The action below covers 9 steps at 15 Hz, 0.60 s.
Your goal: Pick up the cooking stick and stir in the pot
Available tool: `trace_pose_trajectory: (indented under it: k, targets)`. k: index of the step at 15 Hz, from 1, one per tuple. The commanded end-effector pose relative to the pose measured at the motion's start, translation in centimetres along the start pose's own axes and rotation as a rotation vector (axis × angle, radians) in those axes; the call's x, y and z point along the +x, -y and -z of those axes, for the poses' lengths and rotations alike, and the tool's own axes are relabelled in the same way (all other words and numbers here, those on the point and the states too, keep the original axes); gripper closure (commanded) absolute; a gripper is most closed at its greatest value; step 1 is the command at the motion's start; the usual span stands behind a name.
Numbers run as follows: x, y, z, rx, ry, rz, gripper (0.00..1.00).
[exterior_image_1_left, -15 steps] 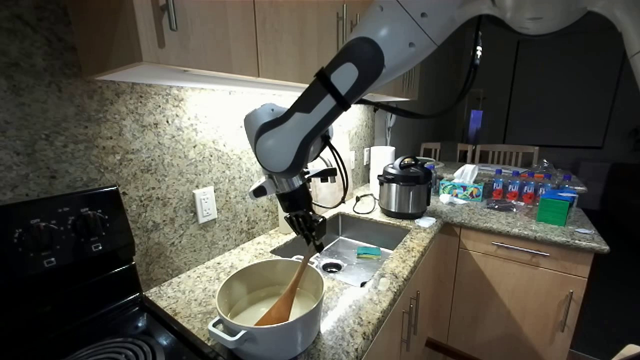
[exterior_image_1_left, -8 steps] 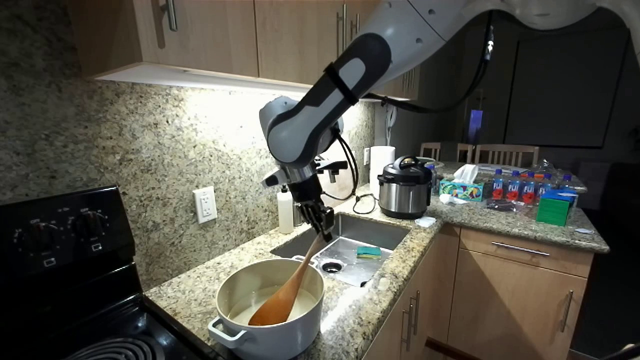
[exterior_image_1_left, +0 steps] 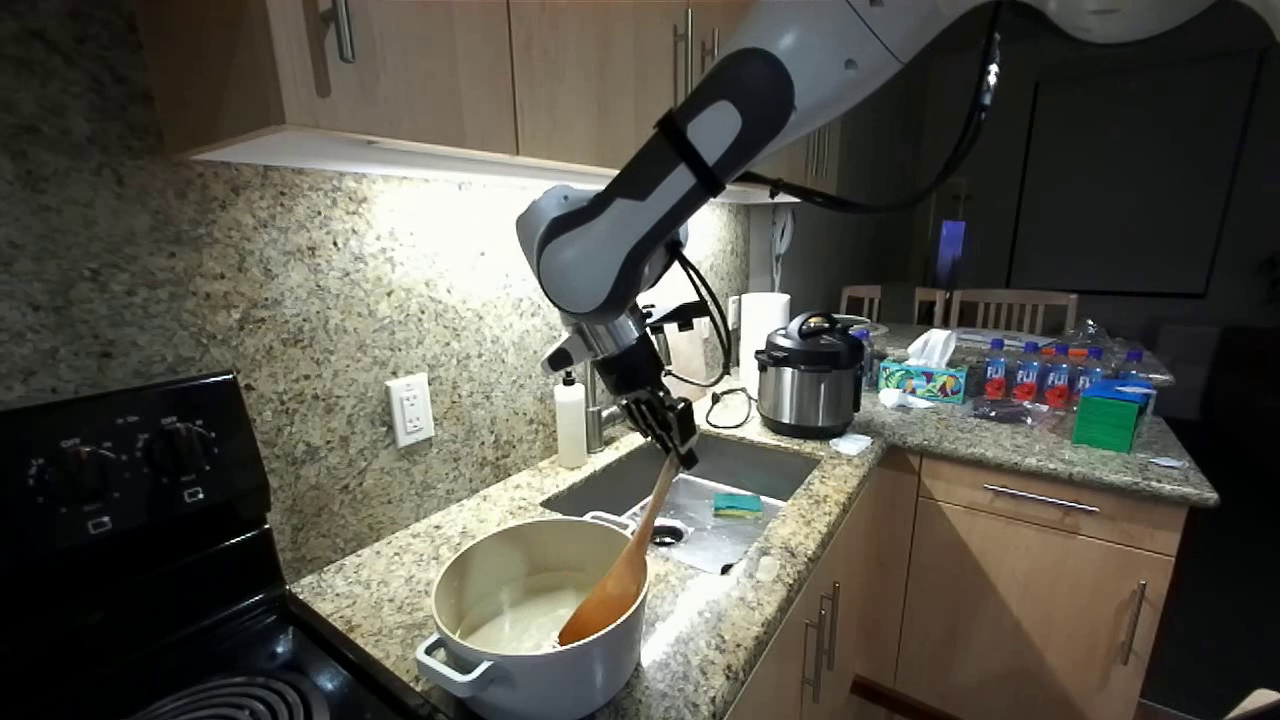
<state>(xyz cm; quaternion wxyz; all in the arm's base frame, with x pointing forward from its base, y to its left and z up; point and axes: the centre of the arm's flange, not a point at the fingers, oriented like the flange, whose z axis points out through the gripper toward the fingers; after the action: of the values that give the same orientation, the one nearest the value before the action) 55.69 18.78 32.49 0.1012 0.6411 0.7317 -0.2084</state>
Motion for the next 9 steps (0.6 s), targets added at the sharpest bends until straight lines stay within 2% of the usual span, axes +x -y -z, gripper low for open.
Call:
trace_pose_trajectory:
  k: [1, 9]
  targets:
    - [0.3, 1.8, 1.5, 0.034, 0.099, 0.031, 0.93]
    - [6.2, -0.2, 3.0, -0.051, 0.155, 0.196, 0.93]
